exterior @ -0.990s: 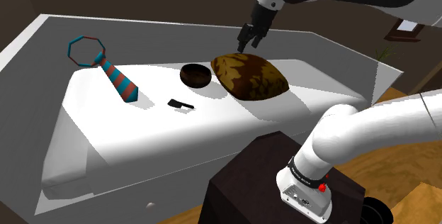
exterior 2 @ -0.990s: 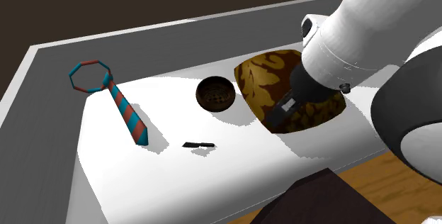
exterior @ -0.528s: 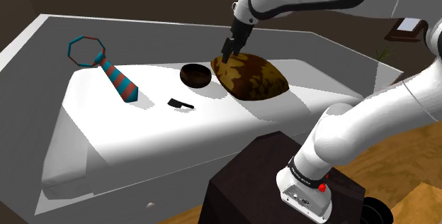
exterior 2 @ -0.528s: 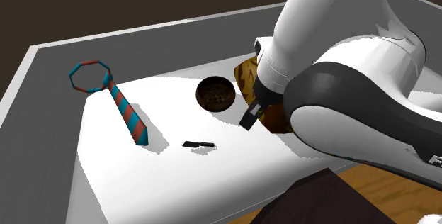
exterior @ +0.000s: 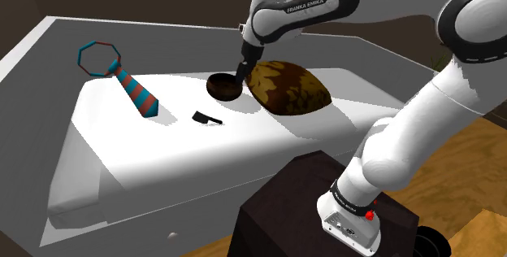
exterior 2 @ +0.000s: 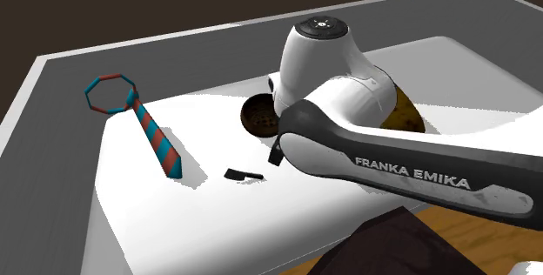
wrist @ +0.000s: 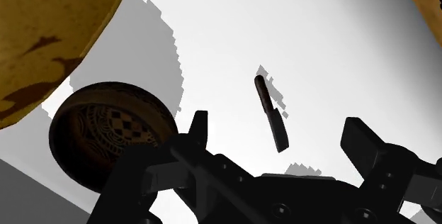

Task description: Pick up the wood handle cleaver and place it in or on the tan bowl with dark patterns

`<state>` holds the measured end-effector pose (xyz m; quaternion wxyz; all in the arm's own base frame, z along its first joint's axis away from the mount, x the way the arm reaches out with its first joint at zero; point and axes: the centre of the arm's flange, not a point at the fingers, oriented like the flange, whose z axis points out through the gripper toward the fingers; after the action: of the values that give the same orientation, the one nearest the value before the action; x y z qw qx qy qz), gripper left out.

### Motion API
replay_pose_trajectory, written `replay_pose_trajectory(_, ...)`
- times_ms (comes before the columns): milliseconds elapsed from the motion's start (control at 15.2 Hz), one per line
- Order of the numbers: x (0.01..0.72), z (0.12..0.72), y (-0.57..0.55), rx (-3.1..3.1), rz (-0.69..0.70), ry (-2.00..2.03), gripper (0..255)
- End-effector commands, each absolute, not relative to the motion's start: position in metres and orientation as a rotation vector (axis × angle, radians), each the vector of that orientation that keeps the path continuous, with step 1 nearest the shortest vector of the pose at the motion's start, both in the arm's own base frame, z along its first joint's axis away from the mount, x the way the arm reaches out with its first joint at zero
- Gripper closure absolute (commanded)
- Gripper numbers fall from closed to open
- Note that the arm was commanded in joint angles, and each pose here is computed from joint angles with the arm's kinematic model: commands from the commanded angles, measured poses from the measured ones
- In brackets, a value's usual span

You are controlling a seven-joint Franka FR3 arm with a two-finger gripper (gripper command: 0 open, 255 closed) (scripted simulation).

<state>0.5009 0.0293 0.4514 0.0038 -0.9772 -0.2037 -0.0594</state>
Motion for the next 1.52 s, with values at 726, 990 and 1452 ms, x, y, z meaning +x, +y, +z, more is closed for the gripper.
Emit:
replay_pose_trajectory(726,0.595,0.316,0.094,-2.877,-0.059,-1.137,0)
replay_pose_trajectory(990,0.616,0.273,0.119,-2.803,-0.020,-1.280,0)
replay_pose_trajectory(1452,0.615,0.236,0.121,-2.803,-0.020,-1.280,0)
